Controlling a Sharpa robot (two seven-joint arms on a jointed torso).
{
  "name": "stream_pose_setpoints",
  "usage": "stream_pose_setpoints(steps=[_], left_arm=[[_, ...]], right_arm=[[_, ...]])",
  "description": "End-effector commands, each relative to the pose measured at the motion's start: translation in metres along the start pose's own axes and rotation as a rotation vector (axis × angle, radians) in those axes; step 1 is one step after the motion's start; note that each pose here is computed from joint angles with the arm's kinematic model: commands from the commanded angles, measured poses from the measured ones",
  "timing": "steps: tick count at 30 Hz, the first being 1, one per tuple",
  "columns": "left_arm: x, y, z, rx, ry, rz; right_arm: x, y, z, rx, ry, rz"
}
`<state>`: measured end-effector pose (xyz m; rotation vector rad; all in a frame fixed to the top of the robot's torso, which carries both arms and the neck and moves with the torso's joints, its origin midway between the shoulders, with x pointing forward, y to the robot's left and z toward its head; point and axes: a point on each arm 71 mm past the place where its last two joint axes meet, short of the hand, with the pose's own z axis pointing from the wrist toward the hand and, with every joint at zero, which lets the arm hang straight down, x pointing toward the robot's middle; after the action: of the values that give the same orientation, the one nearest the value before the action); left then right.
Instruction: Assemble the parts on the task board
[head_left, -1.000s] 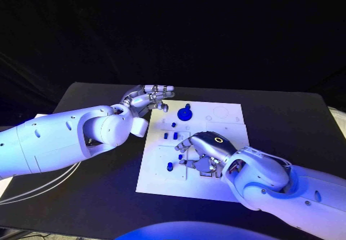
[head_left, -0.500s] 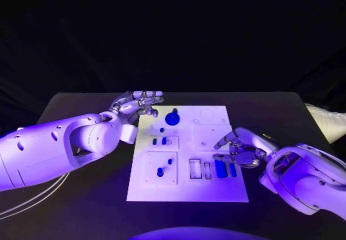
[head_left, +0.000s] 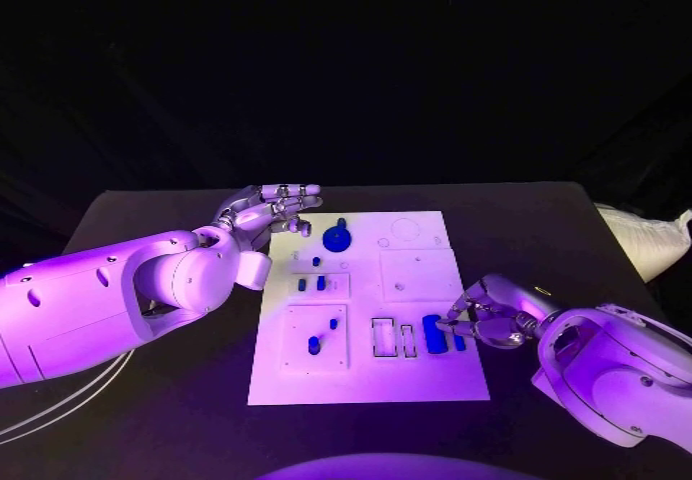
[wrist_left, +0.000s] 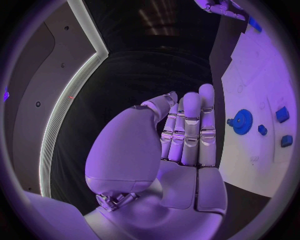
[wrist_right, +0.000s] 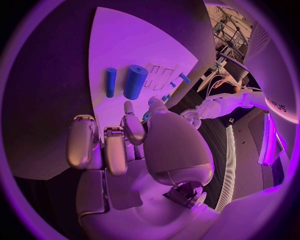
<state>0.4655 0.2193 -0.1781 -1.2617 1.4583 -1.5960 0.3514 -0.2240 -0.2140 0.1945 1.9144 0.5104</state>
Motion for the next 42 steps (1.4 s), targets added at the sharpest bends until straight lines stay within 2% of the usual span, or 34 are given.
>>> stream_pose_setpoints(steps=[1,33,42], left_arm=[[0.0019,-0.0001,-0.0002,0.005,0.021,-0.005],[0.0009,0.0003,-0.0015,-0.001,0.025,-0.007],[0.0012,0.0004,-0.0017,-0.002,0.028,-0.009]], right_arm=[[0.006,-0.001,0.002,0.040,0.013,-0.062],[0.038,0.006,0.025,0.059,0.084,-0.139],[0.038,0.006,0.025,0.063,0.066,-0.135]])
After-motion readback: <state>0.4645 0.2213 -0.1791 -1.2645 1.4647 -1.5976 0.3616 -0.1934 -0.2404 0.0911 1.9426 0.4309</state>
